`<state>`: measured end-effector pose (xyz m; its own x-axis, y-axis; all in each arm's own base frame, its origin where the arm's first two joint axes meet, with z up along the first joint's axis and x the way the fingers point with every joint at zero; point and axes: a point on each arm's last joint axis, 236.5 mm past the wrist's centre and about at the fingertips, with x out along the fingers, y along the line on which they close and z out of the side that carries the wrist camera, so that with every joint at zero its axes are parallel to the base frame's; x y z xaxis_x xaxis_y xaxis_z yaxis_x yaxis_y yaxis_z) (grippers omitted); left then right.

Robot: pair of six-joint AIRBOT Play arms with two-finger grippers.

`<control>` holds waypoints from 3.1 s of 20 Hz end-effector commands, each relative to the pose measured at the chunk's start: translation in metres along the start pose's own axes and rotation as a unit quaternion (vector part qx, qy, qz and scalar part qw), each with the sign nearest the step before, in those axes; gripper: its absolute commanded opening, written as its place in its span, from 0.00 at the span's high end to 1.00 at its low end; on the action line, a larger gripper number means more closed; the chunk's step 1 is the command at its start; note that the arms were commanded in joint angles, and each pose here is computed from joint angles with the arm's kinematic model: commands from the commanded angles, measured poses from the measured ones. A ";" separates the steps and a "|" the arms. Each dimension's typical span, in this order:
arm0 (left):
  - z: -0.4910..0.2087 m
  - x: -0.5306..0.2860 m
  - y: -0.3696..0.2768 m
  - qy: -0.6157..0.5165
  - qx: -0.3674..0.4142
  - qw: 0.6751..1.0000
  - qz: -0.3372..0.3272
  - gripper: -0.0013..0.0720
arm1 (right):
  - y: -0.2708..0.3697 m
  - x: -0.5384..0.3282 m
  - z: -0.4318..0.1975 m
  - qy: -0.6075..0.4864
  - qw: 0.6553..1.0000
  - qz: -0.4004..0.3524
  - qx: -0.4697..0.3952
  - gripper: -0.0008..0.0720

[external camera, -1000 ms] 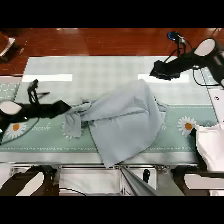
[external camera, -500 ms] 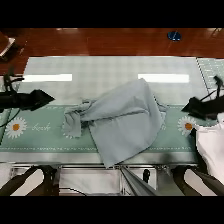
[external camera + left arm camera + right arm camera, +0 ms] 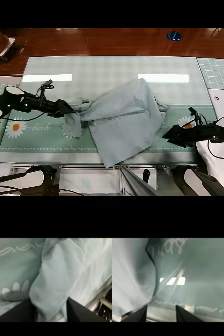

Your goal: Fold the shirts.

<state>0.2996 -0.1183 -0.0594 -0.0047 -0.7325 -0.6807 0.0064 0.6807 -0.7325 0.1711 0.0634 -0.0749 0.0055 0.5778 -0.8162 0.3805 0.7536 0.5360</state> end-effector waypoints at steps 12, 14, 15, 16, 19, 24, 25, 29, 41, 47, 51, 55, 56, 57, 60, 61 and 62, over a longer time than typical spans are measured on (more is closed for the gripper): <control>0.003 0.021 -0.006 0.027 0.033 0.999 -0.001 0.95 | 0.050 0.058 0.000 -0.035 0.999 -0.005 -0.041 0.43; 0.003 0.021 -0.006 0.027 0.033 0.999 -0.001 0.95 | 0.056 0.058 0.005 -0.049 0.998 0.004 -0.028 0.43; 0.003 0.021 -0.006 0.027 0.033 0.999 -0.001 0.95 | 0.057 0.058 0.007 -0.052 0.998 0.007 -0.026 0.43; 0.003 0.021 -0.006 0.027 0.033 0.999 -0.001 0.95 | 0.057 0.059 0.007 -0.051 0.998 0.009 -0.023 0.43; 0.003 0.021 -0.006 0.027 0.033 0.999 -0.001 0.95 | 0.056 0.072 0.003 -0.019 1.000 0.017 -0.002 0.43; 0.005 0.021 -0.008 0.023 0.031 0.999 -0.006 0.95 | 0.089 0.080 0.030 -0.012 0.997 0.074 -0.012 0.72; 0.007 0.021 -0.013 0.019 0.028 0.999 -0.015 0.95 | 0.102 0.077 0.036 -0.015 0.995 0.091 -0.041 0.97; 0.043 -0.023 -0.070 -0.026 0.076 0.994 -0.071 0.95 | 0.164 0.015 0.082 -0.061 0.980 0.113 -0.149 0.96; 0.018 -0.371 -0.391 -0.556 0.394 0.732 -0.008 0.95 | 0.364 -0.362 0.010 -0.422 0.782 0.063 -0.454 0.96; -0.101 -0.460 -0.372 -0.685 0.360 0.579 0.255 0.95 | 0.302 -0.383 -0.073 -0.447 0.773 -0.027 -0.448 0.96; -0.149 -0.453 -0.382 -0.696 0.365 0.557 0.268 0.95 | 0.255 -0.346 -0.097 -0.400 0.818 -0.047 -0.411 0.96; -0.117 -0.418 -0.347 -0.652 0.335 0.635 0.242 0.95 | 0.201 -0.261 -0.092 -0.303 0.884 -0.042 -0.353 0.96; -0.099 -0.397 -0.333 -0.629 0.326 0.672 0.214 0.95 | 0.190 -0.234 -0.090 -0.273 0.900 -0.033 -0.337 0.96; -0.081 -0.374 -0.318 -0.604 0.319 0.707 0.185 0.95 | 0.182 -0.211 -0.087 -0.249 0.911 -0.020 -0.327 0.96; -0.025 -0.294 -0.243 -0.507 0.254 0.814 0.125 0.95 | 0.162 -0.154 -0.064 -0.213 0.935 0.007 -0.283 0.96; -0.007 -0.266 -0.211 -0.474 0.234 0.840 0.123 0.95 | 0.156 -0.139 -0.048 -0.216 0.938 0.007 -0.270 0.96; 0.012 -0.242 -0.181 -0.450 0.209 0.860 0.120 0.95 | 0.149 -0.127 -0.031 -0.222 0.941 0.005 -0.255 0.96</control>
<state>0.2776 -0.0544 0.3313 0.9140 -0.3137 -0.2575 0.2556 0.9377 -0.2352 0.1789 0.1089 0.1671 0.4417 0.4673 -0.7658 -0.1866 0.8828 0.4311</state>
